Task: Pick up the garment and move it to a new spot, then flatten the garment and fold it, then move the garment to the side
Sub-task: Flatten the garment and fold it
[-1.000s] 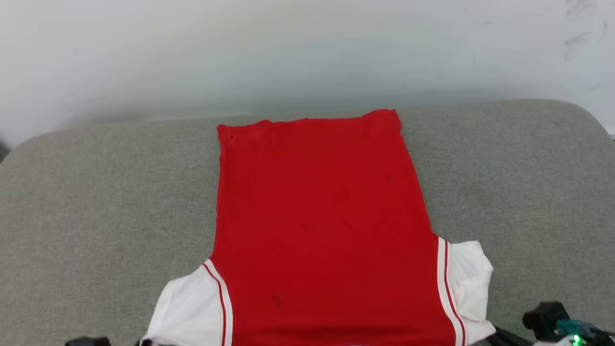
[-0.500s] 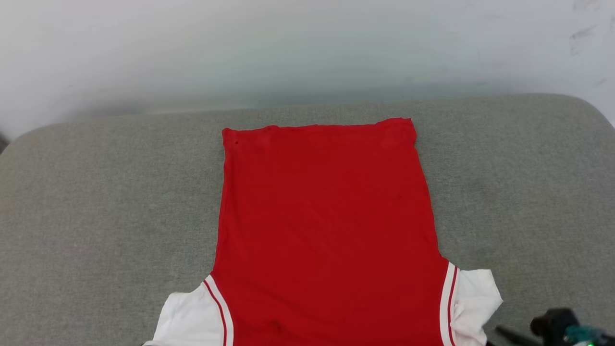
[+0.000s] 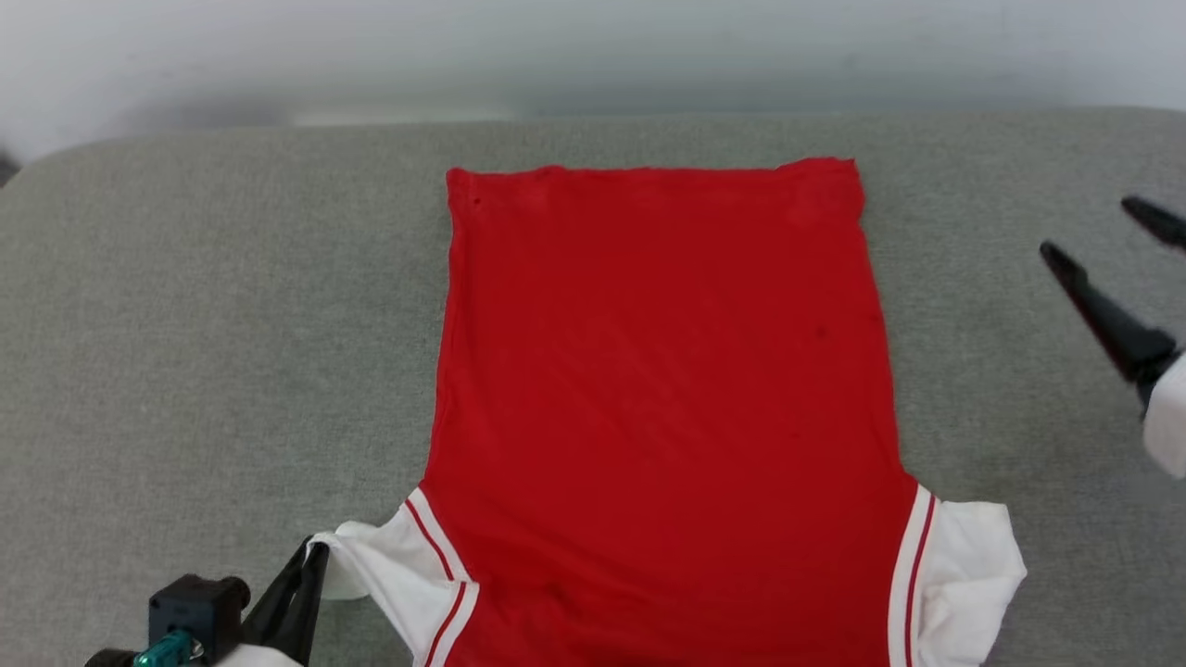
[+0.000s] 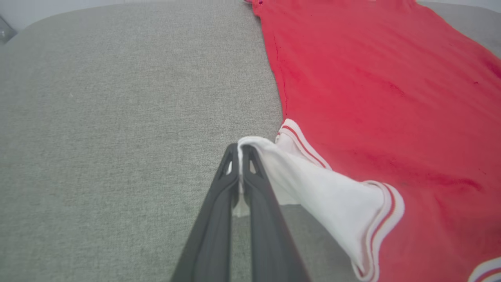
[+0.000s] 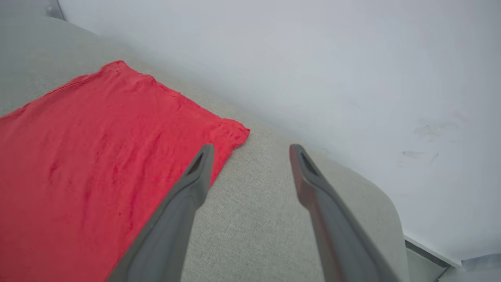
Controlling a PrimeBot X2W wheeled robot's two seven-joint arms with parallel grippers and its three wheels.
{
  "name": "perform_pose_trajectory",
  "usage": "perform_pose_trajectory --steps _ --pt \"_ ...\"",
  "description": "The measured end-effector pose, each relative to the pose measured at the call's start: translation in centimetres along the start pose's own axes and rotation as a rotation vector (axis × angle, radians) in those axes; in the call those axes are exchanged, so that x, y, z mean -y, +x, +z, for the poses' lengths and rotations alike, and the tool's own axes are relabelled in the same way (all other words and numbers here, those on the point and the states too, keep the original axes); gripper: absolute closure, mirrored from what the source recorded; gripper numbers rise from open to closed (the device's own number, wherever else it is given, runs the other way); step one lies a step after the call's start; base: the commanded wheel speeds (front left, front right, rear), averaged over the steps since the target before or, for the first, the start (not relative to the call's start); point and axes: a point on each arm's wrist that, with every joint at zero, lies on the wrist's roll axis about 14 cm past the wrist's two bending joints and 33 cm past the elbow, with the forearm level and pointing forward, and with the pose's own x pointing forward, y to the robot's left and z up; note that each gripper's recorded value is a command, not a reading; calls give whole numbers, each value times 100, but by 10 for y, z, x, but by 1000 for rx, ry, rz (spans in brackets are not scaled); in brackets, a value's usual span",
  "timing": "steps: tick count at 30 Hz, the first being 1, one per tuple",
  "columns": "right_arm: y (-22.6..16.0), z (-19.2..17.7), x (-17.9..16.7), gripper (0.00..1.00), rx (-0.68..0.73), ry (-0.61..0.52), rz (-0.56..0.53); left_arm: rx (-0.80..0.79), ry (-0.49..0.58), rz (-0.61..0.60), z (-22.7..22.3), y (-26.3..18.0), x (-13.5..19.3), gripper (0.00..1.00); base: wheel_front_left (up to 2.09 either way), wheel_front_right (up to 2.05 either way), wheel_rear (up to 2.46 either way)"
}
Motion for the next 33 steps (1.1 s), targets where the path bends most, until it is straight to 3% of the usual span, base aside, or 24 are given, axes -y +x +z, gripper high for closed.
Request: perform_pose_trajectory --steps 4,10,15,25,31,32,33 --pt "43 14 17 0 -108 -52 29 12 12 -9 6 14 3 100 0 0 0" --pt "104 -10 19 0 -444 -63 126 12 15 -11 5 34 5 100 0 0 0" --pt "139 -48 19 0 -737 -5 182 1 8 -11 -1 47 7 100 0 0 0" --pt "215 -115 -9 0 -913 100 236 -44 1 53 -19 63 -6 100 0 0 0" --pt "233 -160 -39 0 -973 119 297 -55 -11 72 -25 68 -10 100 0 0 0" --pt "235 -163 -42 18 -972 117 307 -52 -4 73 -24 69 -11 100 0 0 0" --pt "235 -164 -43 84 -968 110 311 -51 0 75 -24 70 -12 100 0 0 0"
